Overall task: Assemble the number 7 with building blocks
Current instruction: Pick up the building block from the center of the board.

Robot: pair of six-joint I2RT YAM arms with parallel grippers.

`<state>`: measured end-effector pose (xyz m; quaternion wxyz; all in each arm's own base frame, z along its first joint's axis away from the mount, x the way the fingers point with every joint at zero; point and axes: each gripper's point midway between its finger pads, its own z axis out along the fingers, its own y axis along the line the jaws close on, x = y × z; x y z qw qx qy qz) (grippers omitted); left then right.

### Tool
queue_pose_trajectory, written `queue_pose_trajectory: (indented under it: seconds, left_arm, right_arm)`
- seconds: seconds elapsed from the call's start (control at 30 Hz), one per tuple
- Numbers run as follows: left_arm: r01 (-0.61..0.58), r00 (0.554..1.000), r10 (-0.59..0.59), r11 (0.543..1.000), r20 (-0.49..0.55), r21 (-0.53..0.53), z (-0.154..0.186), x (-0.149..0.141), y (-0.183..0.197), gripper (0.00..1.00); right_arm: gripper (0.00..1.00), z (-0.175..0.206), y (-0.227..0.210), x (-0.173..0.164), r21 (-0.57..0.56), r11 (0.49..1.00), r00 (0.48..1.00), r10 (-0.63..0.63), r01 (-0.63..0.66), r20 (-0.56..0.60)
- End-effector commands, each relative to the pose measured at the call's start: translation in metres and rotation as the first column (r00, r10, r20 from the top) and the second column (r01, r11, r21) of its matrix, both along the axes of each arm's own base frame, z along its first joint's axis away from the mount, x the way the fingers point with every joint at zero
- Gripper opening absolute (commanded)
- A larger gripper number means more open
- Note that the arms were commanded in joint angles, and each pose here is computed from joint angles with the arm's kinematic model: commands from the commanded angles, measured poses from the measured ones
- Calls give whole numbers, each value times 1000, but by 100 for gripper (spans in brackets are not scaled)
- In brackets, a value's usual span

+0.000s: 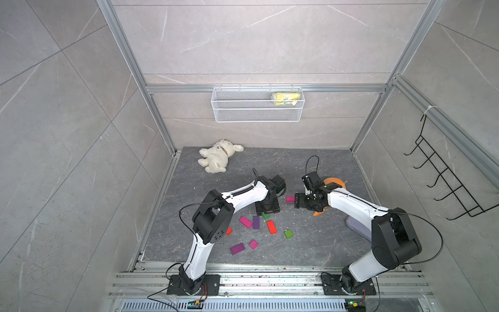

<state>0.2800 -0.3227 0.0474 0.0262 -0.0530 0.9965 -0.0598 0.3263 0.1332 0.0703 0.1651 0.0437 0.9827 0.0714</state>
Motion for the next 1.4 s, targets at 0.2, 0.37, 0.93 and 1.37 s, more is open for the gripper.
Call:
queue_pose_trajectory:
  seconds: [0.2, 0.37, 0.93, 1.37]
  left_arm:
    - [-21, 999, 23, 998, -33, 56, -14, -4, 8, 63]
    - [-23, 999, 26, 997, -34, 73, -19, -3, 10, 59]
    - [91, 996, -91, 989, -13, 116, -26, 14, 14, 21]
    - [289, 953, -295, 953, 66, 87, -10, 53, -10, 15]
  right_arm:
    - [86, 3, 0, 0, 10, 1000, 1000, -16, 16, 6]
    - [86, 2, 0, 0, 8, 1000, 1000, -18, 18, -1]
    - [86, 2, -2, 0, -5, 1000, 1000, -24, 24, -11]
    - [84, -1, 0, 4, -24, 1000, 1000, -17, 16, -17]
